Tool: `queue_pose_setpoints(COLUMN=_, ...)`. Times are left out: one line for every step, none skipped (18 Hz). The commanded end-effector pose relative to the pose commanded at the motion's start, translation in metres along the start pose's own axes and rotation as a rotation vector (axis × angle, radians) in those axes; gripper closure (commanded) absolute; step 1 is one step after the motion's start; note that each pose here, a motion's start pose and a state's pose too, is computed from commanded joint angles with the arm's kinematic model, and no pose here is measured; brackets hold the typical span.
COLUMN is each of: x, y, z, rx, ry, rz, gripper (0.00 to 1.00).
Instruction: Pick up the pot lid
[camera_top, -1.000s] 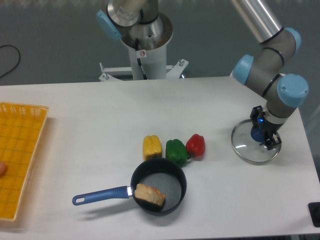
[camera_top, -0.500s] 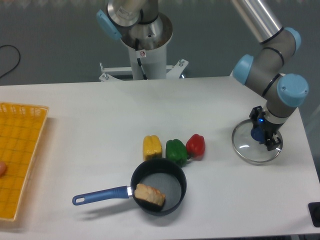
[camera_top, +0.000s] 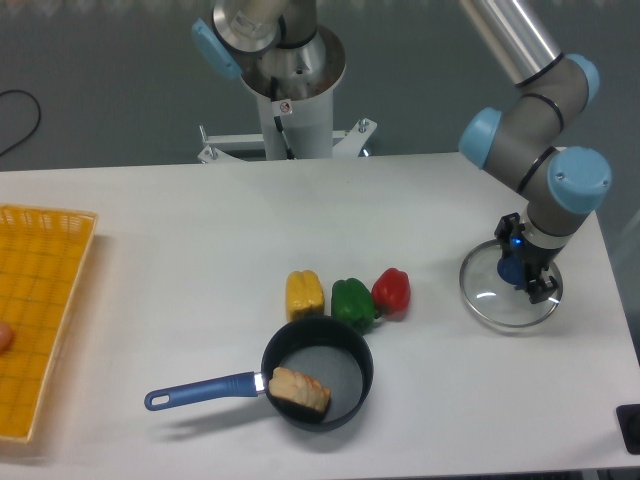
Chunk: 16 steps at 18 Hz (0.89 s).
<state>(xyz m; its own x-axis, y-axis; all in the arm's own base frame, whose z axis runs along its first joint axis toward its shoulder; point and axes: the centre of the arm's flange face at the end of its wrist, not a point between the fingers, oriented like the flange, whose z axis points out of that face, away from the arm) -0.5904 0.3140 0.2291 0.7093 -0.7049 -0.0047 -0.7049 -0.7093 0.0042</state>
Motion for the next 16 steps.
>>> queue_pose_setpoints(x=0.002, y=-0.004, z=-0.003, rx=0.002, ry=-0.003, rz=0.002, gripper=0.41)
queue_pose_setpoints(x=0.004, y=-0.006, z=-0.005, rx=0.002, ry=-0.003, rz=0.003, gripper=0.41)
queue_pose_setpoints(x=0.005, y=-0.009, z=-0.005, rx=0.003, ry=-0.001, rz=0.006, gripper=0.41)
queue_pose_setpoints(x=0.007, y=-0.011, z=-0.006, rx=0.003, ry=-0.001, rz=0.008, gripper=0.41)
queue_pose_setpoints(x=0.009, y=-0.013, z=-0.011, rx=0.001, ry=-0.005, rz=0.011, gripper=0.41)
queue_pose_setpoints(x=0.012, y=-0.016, z=-0.012, rx=0.003, ry=-0.005, rz=0.011, gripper=0.41)
queue_pose_setpoints(x=0.011, y=-0.023, z=-0.013, rx=0.005, ry=-0.004, rz=0.021, gripper=0.41)
queue_pose_setpoints(x=0.012, y=-0.03, z=-0.016, rx=0.01, ry=0.006, rz=0.029, gripper=0.41)
queue_pose_setpoints(x=0.014, y=-0.035, z=-0.023, rx=0.012, ry=0.009, rz=0.034, gripper=0.41)
queue_pose_setpoints(x=0.016, y=-0.037, z=-0.027, rx=0.015, ry=0.011, rz=0.031, gripper=0.41)
queue_pose_setpoints(x=0.016, y=-0.041, z=-0.029, rx=0.015, ry=0.016, rz=0.025, gripper=0.41)
queue_pose_setpoints(x=0.016, y=-0.048, z=-0.035, rx=0.011, ry=0.012, rz=0.023, gripper=0.41)
queue_pose_setpoints(x=0.015, y=-0.053, z=-0.039, rx=0.005, ry=0.009, rz=0.026, gripper=0.41)
queue_pose_setpoints(x=0.016, y=-0.054, z=-0.038, rx=0.004, ry=0.011, rz=0.028, gripper=0.41)
queue_pose_setpoints(x=0.016, y=-0.055, z=-0.039, rx=0.004, ry=0.011, rz=0.029, gripper=0.41)
queue_pose_setpoints(x=0.016, y=-0.055, z=-0.039, rx=0.004, ry=0.011, rz=0.029, gripper=0.41)
